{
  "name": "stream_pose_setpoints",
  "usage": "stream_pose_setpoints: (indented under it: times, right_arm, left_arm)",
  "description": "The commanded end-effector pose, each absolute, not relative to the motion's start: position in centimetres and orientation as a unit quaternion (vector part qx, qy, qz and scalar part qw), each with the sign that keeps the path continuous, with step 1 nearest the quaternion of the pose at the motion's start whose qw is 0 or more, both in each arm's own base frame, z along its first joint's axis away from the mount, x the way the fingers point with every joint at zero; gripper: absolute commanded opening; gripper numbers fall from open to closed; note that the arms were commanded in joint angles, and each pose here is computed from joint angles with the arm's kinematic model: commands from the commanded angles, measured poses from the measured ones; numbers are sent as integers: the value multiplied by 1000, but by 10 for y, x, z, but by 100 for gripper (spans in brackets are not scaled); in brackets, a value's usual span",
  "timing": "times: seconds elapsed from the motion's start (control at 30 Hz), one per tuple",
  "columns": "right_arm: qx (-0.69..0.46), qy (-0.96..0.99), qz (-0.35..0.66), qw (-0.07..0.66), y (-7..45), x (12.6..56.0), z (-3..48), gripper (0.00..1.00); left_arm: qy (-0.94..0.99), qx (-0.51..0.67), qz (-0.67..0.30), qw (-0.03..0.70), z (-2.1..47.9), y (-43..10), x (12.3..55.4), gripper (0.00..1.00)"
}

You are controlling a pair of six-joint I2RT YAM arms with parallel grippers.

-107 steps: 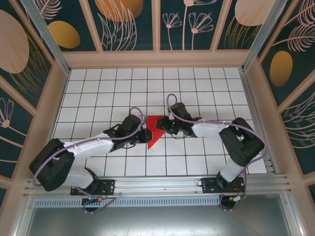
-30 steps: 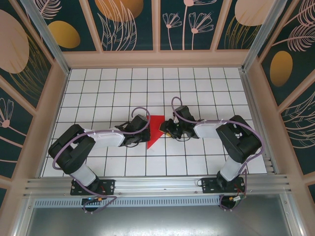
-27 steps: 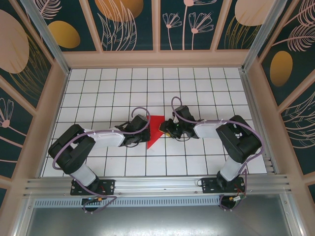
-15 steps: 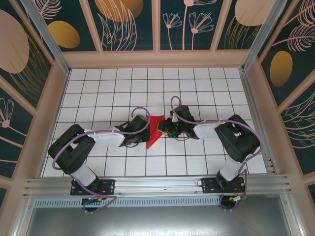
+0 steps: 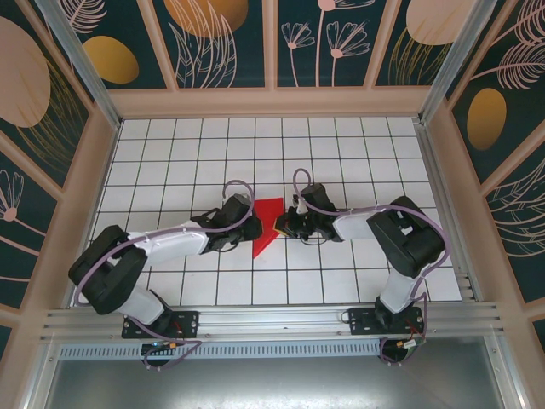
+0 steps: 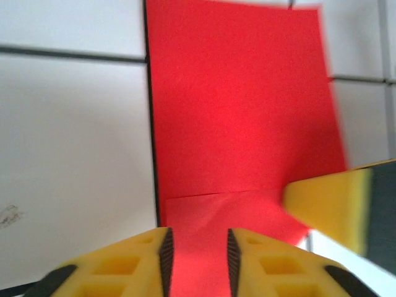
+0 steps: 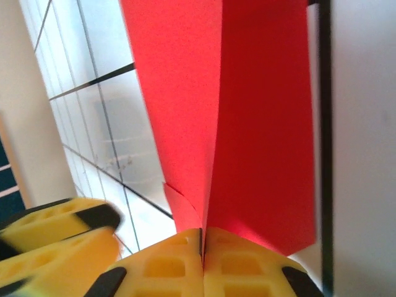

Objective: Fold a paper plane with a square sheet of paper (pick it up from the middle)
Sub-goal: Fourth fold the wing at the center of the table.

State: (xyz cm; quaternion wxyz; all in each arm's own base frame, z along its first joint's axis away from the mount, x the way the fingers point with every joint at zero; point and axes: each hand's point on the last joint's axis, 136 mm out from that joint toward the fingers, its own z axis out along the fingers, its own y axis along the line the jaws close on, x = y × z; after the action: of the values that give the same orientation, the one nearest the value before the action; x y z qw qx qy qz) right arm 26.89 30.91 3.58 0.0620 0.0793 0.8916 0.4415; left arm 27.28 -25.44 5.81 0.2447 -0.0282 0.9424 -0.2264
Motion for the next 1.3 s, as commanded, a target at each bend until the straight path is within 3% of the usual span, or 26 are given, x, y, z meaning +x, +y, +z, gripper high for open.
stream_pose_setpoints:
  times: [0.0,0.33,0.67,0.9,1.27]
  right_arm:
    - [94,900,416,90,304,283,43,2]
    - [187,923,299,153,269,298,71,0]
    - [301,912,249,123,247,285,64,0]
    - [326,899,281,84,262,288,54,0]
    - [364,883,294,23,265,290,51,0]
  left_arm:
    - [925,-29,-239,293,95,-253,286,40]
    - [879,13,-309,364,140,-251,288,72]
    - [825,146,-361,408,151,-267,272,95]
    - [777,198,-395,448,155,-275,261,95]
    - [780,273,-339,450,111,-292,273,85]
